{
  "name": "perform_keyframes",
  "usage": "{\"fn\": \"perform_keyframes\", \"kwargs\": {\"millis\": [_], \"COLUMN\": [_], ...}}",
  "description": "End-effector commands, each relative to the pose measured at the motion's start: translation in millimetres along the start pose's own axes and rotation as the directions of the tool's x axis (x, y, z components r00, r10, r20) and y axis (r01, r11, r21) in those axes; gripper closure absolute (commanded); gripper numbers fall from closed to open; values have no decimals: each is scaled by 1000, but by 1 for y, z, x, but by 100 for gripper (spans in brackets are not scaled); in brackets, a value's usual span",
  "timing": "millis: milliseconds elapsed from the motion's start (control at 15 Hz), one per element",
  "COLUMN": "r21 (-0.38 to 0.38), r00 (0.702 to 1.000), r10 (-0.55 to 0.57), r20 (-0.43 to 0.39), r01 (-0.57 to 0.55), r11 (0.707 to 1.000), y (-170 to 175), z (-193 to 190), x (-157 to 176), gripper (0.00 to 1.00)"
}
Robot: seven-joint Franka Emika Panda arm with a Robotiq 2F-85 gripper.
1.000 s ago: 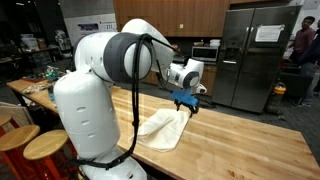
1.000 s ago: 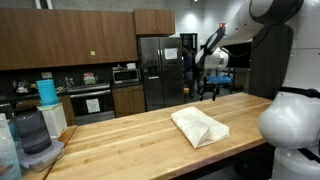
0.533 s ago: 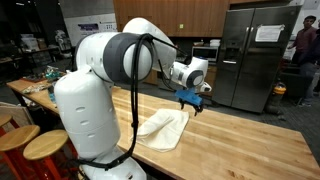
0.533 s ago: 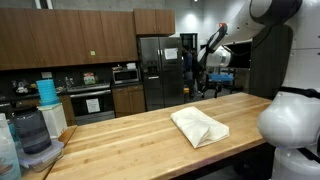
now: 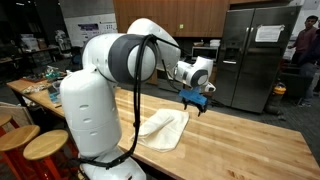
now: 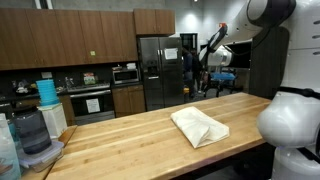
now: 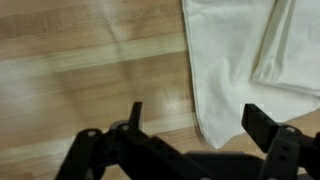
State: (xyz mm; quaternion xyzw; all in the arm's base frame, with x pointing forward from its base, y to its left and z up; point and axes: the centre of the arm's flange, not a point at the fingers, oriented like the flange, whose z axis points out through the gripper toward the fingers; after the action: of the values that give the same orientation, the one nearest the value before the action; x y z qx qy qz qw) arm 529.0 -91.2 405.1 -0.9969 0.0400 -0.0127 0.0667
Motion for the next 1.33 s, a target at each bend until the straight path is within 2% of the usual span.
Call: {"fn": "perform_keyframes", "kwargs": {"millis": [0,267,667,1267], "r21": [16,38,153,192], "r00": [999,996,989,962], "r10": [-29,-64,-123,-255], "r20": [33,68,76,97], "r01": [29,61,111,233], "r11": [999,997,982,953], "y": [16,27,28,25], "z": [-3,0,10,24], "x": [17,28,36,40], "gripper": [0,0,0,0]}}
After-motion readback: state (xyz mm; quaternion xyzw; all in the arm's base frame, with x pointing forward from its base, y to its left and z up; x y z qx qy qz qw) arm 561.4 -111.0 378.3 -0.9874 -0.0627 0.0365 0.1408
